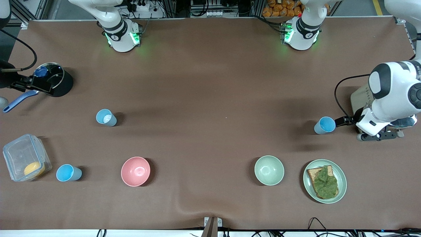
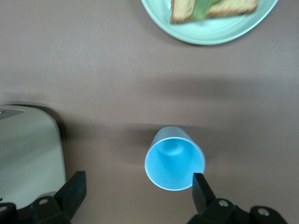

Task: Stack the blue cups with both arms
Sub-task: 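Grasp the blue cup with the left gripper while the right gripper grasps another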

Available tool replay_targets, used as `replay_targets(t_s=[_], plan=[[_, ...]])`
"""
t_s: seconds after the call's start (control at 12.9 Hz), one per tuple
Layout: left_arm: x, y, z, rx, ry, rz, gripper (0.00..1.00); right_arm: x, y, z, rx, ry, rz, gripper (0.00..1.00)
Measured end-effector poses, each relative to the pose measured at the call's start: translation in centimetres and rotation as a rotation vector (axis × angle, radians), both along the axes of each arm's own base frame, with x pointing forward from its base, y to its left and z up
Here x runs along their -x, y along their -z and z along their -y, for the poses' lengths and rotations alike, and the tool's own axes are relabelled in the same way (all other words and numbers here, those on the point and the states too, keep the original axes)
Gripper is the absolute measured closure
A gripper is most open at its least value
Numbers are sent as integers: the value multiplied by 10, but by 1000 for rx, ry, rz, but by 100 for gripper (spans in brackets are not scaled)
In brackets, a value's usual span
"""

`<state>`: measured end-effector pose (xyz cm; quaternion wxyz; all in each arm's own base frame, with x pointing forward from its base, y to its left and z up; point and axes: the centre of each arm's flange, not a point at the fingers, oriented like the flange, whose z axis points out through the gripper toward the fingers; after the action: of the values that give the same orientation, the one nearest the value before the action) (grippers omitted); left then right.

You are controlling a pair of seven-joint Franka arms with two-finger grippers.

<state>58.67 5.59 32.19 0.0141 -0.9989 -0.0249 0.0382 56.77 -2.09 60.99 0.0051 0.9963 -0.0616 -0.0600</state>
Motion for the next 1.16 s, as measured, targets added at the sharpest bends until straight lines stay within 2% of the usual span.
replay_targets(t_s=[0.23, 0.47, 0.78, 0.93, 1.16], plan=[[20, 31, -14, 8, -1, -19, 0, -1, 2, 1, 0, 2, -5, 0], [28, 49, -20, 12, -14, -24, 0, -5, 13, 1, 0, 5, -26, 0], [26, 73, -20, 22, -13, -13, 2, -32, 90, -9, 29, -33, -160, 0], [23, 83, -11, 36, -8, -2, 4, -46, 135, -10, 30, -37, -198, 0], [21, 88, 4, 71, -15, -4, 39, -47, 200, -11, 28, -47, -170, 0]])
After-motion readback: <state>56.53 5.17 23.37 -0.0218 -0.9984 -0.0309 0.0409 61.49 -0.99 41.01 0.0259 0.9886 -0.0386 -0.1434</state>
